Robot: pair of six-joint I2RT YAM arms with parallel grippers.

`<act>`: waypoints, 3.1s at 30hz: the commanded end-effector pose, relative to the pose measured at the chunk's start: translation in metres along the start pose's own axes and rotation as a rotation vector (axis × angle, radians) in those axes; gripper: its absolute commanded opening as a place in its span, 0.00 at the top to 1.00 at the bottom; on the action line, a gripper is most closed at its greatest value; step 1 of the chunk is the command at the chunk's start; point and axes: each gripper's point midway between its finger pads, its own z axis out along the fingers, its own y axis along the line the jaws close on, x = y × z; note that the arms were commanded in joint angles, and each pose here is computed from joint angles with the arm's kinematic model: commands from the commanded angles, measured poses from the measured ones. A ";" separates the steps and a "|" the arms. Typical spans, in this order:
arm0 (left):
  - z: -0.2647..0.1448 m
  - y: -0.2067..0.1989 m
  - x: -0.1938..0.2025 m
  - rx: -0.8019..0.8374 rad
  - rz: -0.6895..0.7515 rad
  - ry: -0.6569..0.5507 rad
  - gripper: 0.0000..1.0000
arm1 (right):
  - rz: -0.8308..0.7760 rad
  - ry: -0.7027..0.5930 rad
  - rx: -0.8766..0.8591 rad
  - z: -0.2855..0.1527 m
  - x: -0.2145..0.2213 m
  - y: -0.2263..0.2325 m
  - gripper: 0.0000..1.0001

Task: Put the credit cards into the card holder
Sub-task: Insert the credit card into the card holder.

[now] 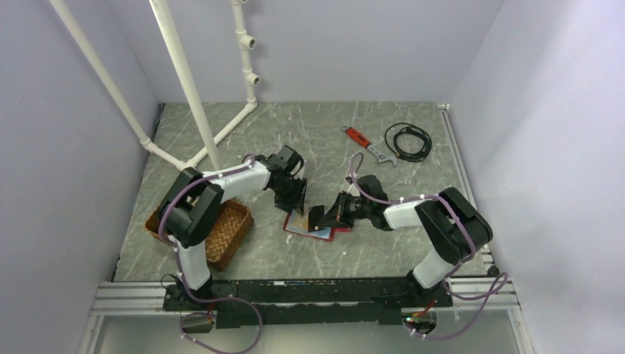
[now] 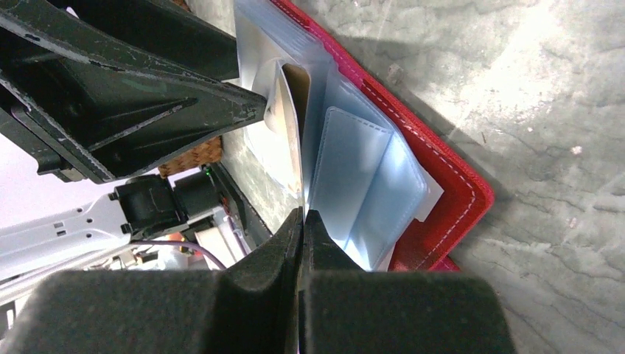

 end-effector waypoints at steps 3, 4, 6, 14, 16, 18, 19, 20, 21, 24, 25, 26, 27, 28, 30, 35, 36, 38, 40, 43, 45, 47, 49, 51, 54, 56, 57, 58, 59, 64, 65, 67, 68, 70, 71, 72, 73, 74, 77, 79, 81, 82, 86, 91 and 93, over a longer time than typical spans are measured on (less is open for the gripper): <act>0.001 -0.007 0.023 0.043 -0.014 0.069 0.53 | 0.012 -0.101 0.009 0.006 -0.016 -0.005 1.00; 0.001 -0.007 0.023 0.046 -0.015 0.071 0.53 | 0.016 -0.103 0.006 0.006 -0.016 -0.005 1.00; 0.001 -0.008 0.023 0.051 -0.019 0.072 0.53 | 0.029 -0.100 -0.001 0.008 -0.015 -0.004 1.00; -0.015 -0.014 0.014 0.127 -0.079 0.018 0.43 | 0.030 -0.092 0.026 0.019 -0.008 -0.007 1.00; -0.020 -0.006 0.009 0.114 -0.107 -0.012 0.40 | 0.033 -0.094 0.033 0.019 -0.008 -0.008 1.00; -0.023 0.001 0.006 0.102 -0.134 -0.032 0.39 | 0.031 -0.088 0.048 0.020 -0.006 -0.010 1.00; -0.023 0.005 0.006 0.090 -0.148 -0.037 0.39 | 0.029 -0.083 0.062 0.020 -0.006 -0.012 1.00; -0.021 0.010 0.006 0.073 -0.158 -0.036 0.40 | 0.024 -0.075 0.072 0.020 -0.005 -0.013 1.00; -0.018 0.015 0.008 0.048 -0.167 -0.027 0.42 | 0.018 -0.063 0.087 0.020 -0.004 -0.015 0.98; -0.012 0.026 0.011 -0.009 -0.182 -0.010 0.54 | -0.001 -0.031 0.132 0.020 0.001 -0.020 0.88; -0.011 0.029 0.013 -0.026 -0.187 -0.014 0.59 | -0.009 -0.016 0.137 0.019 0.003 -0.020 0.85; -0.011 0.031 0.013 -0.034 -0.191 -0.019 0.63 | -0.019 -0.008 0.148 0.019 0.003 -0.021 0.81; -0.011 0.032 0.014 -0.034 -0.190 -0.021 0.65 | -0.033 0.000 0.158 0.019 0.004 -0.022 0.78; -0.010 0.030 0.014 -0.024 -0.186 -0.022 0.69 | -0.054 0.011 0.163 0.019 0.005 -0.021 0.76; -0.009 0.028 0.015 -0.006 -0.185 -0.015 0.76 | -0.117 0.012 0.172 0.018 0.004 -0.016 0.71; -0.002 0.018 0.020 0.053 -0.182 0.008 0.83 | -0.285 0.019 0.166 0.023 0.000 0.011 0.66; -0.001 0.017 0.021 0.057 -0.180 0.011 0.84 | -0.304 0.026 0.155 0.026 0.001 0.017 0.66; 0.000 0.014 0.023 0.066 -0.177 0.014 0.84 | -0.307 0.041 0.144 0.034 0.001 0.023 0.67; -0.001 0.010 0.023 0.080 -0.173 0.015 0.84 | -0.305 0.048 0.130 0.043 0.000 0.029 0.68; -0.003 0.008 0.024 0.087 -0.166 0.016 0.82 | -0.306 0.048 0.162 0.052 -0.002 0.026 0.69; -0.004 0.010 0.026 0.077 -0.165 0.016 0.82 | -0.307 0.016 0.180 0.048 -0.006 0.025 0.76; -0.004 0.013 0.029 0.064 -0.165 0.022 0.82 | -0.305 0.003 0.209 0.042 -0.007 0.019 1.00; -0.003 0.014 0.031 0.062 -0.165 0.027 0.82 | -0.305 0.014 0.207 0.038 -0.004 0.017 1.00; -0.003 0.015 0.031 0.059 -0.166 0.029 0.82 | -0.293 0.013 0.192 0.034 -0.002 0.015 1.00; -0.002 0.015 0.032 0.057 -0.168 0.031 0.82 | -0.263 -0.003 0.185 0.027 -0.001 0.012 1.00; -0.002 0.016 0.031 0.054 -0.172 0.029 0.82 | -0.244 -0.014 0.179 0.025 -0.003 0.010 1.00; -0.002 0.017 0.031 0.053 -0.174 0.030 0.82 | -0.233 -0.014 0.173 0.024 -0.003 0.009 1.00; -0.001 0.017 0.032 0.052 -0.178 0.032 0.82 | -0.222 -0.012 0.170 0.023 -0.002 0.008 1.00; -0.001 0.018 0.032 0.052 -0.181 0.033 0.82 | -0.206 -0.013 0.170 0.023 -0.002 0.006 1.00; -0.002 0.018 0.033 0.059 -0.195 0.030 0.82 | -0.098 -0.031 0.147 0.017 -0.002 -0.002 1.00; -0.002 0.018 0.034 0.059 -0.197 0.031 0.82 | -0.075 -0.033 0.142 0.017 -0.001 -0.003 1.00; -0.002 0.018 0.035 0.065 -0.203 0.035 0.81 | -0.018 -0.030 0.121 0.016 0.001 -0.006 1.00; -0.001 0.018 0.035 0.068 -0.203 0.036 0.82 | 0.011 -0.032 0.109 0.016 0.002 -0.007 1.00; -0.002 0.017 0.035 0.075 -0.206 0.036 0.82 | 0.062 -0.031 0.098 0.015 0.004 -0.010 1.00; -0.002 0.016 0.034 0.079 -0.207 0.034 0.82 | 0.087 -0.032 0.091 0.015 0.004 -0.011 1.00; -0.003 0.015 0.034 0.082 -0.209 0.032 0.82 | 0.106 -0.039 0.089 0.014 0.004 -0.013 1.00; -0.003 0.015 0.034 0.084 -0.210 0.033 0.82 | 0.119 -0.045 0.086 0.014 0.004 -0.015 1.00; -0.003 0.015 0.034 0.086 -0.210 0.034 0.82 | 0.135 -0.049 0.088 0.014 0.004 -0.017 1.00; -0.003 0.014 0.036 0.090 -0.213 0.038 0.81 | 0.168 -0.074 0.084 0.011 0.002 -0.023 1.00; -0.003 0.014 0.037 0.094 -0.212 0.036 0.81 | 0.162 -0.089 0.091 0.012 -0.001 -0.025 1.00; -0.003 0.014 0.038 0.094 -0.213 0.039 0.81 | 0.159 -0.108 0.094 0.012 -0.004 -0.025 1.00; -0.003 0.014 0.038 0.093 -0.212 0.041 0.81 | 0.160 -0.116 0.094 0.011 -0.006 -0.026 1.00; -0.004 0.013 0.039 0.099 -0.214 0.041 0.80 | 0.156 -0.141 0.090 0.011 -0.013 -0.026 1.00; -0.011 0.010 0.035 0.116 -0.206 0.026 0.74 | 0.154 -0.162 0.088 0.014 -0.019 -0.026 1.00; -0.017 0.008 0.031 0.137 -0.210 0.011 0.70 | 0.154 -0.165 0.075 0.015 -0.020 -0.023 1.00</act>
